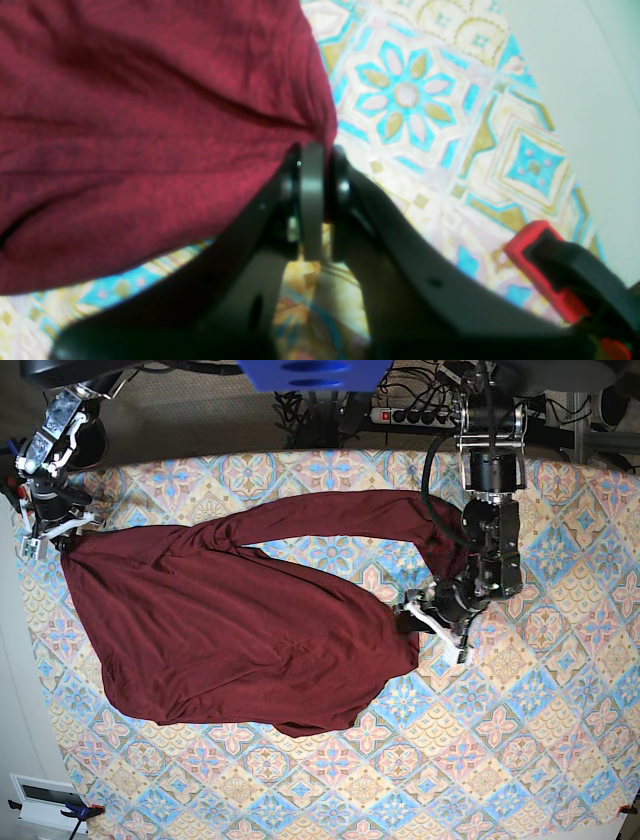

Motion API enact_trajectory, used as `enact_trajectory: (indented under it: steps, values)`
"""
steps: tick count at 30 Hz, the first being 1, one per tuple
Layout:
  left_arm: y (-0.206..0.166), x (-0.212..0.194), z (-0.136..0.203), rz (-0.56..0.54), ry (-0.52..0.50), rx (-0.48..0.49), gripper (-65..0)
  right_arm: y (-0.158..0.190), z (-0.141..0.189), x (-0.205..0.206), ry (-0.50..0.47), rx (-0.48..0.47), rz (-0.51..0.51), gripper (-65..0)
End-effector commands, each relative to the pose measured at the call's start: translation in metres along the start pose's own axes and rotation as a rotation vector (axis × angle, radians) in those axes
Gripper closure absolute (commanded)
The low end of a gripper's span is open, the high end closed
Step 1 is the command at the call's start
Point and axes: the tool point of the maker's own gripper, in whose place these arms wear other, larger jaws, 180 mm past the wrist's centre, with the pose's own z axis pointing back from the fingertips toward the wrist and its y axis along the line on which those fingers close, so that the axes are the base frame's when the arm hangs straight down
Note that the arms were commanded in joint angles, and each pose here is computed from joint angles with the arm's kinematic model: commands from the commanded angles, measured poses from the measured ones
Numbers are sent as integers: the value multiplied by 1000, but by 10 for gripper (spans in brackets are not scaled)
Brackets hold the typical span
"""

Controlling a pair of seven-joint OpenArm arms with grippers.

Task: Layout the t-shirt on the table in an organized manner, then fold the t-shirt properly
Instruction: 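Grasp the shirt body with the left gripper and drag it to spread, then hold the shirt corners with both grippers and stretch them apart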

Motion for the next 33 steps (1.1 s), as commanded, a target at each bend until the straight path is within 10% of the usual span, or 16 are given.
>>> enact_trajectory:
  steps: [1, 11, 17, 33]
  values:
    - [-6, 17, 1, -31, -46, -13, -288, -10, 2, 17, -44, -23, 29, 0]
    - [-18, -15, -35, 38, 38, -40, -265, -12, 3, 16, -33, -38, 55, 0]
    - [-6, 4, -31, 37, -68, -17, 0, -10, -1, 27, -55, -38, 50, 0]
    - [95, 50, 106, -165, -279, 231, -3, -6, -15, 28, -52, -25, 10, 0]
